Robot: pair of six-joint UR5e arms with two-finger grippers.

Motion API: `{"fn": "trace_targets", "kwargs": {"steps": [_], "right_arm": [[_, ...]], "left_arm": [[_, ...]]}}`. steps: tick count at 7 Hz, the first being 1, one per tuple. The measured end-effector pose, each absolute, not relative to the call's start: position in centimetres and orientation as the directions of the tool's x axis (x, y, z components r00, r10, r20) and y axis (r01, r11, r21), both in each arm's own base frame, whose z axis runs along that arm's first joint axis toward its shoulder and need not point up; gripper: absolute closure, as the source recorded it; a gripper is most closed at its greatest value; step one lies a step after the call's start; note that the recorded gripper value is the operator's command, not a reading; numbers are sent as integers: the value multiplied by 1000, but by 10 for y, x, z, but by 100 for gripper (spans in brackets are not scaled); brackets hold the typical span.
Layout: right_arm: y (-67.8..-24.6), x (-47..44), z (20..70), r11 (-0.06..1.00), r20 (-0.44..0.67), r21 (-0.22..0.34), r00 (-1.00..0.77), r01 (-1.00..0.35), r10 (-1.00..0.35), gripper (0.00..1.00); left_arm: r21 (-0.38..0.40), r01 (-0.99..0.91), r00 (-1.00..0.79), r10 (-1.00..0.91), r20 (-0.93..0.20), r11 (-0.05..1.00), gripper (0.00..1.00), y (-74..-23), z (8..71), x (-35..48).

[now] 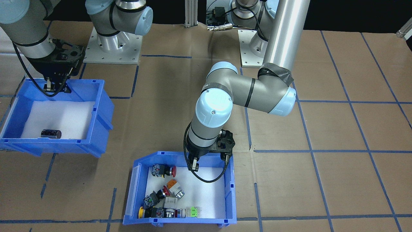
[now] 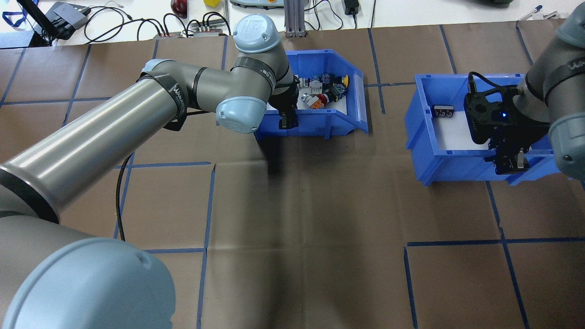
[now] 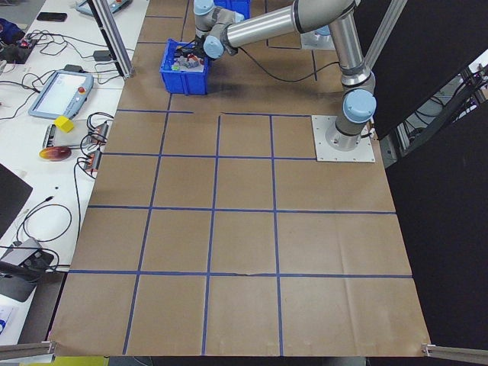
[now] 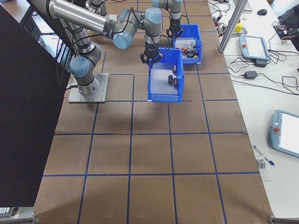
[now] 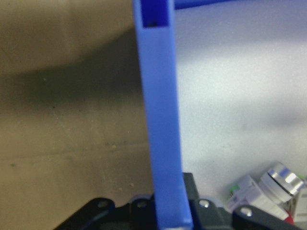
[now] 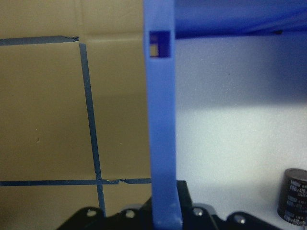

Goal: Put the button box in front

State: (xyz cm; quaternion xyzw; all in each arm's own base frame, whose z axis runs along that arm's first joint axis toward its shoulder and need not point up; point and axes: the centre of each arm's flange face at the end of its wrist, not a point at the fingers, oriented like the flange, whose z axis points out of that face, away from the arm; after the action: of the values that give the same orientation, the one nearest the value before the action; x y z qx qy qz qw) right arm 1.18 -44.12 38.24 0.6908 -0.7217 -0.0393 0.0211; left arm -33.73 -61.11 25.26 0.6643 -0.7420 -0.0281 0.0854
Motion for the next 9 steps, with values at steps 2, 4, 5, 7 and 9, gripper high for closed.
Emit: {"fn": "trace_targets", "kwargs": {"steps": [2, 4, 5, 7, 9], "right_arm": [[-441, 12, 382, 43, -23, 86, -45, -995, -999, 93], [-440, 12, 382, 43, -25, 84, -45, -996, -999, 93], [-438, 15, 379, 37, -32, 83, -40, -996, -999, 93], [-428, 34, 371, 6, -47, 87, -10, -996, -999, 93], [-407, 47, 355, -9, -73, 81, 3, -997, -997, 92]], "left_arm": [[157, -981, -101, -990, 102, 116, 29, -613, 259, -338], [159, -980, -99, -987, 125, 118, 15, -614, 274, -337], [152, -980, -108, -984, 142, 129, 10, -615, 289, -335], [105, -958, -254, -960, 120, 267, 3, -614, 350, -318], [47, -842, -532, -842, 91, 537, 1, -601, 430, -280]]}}
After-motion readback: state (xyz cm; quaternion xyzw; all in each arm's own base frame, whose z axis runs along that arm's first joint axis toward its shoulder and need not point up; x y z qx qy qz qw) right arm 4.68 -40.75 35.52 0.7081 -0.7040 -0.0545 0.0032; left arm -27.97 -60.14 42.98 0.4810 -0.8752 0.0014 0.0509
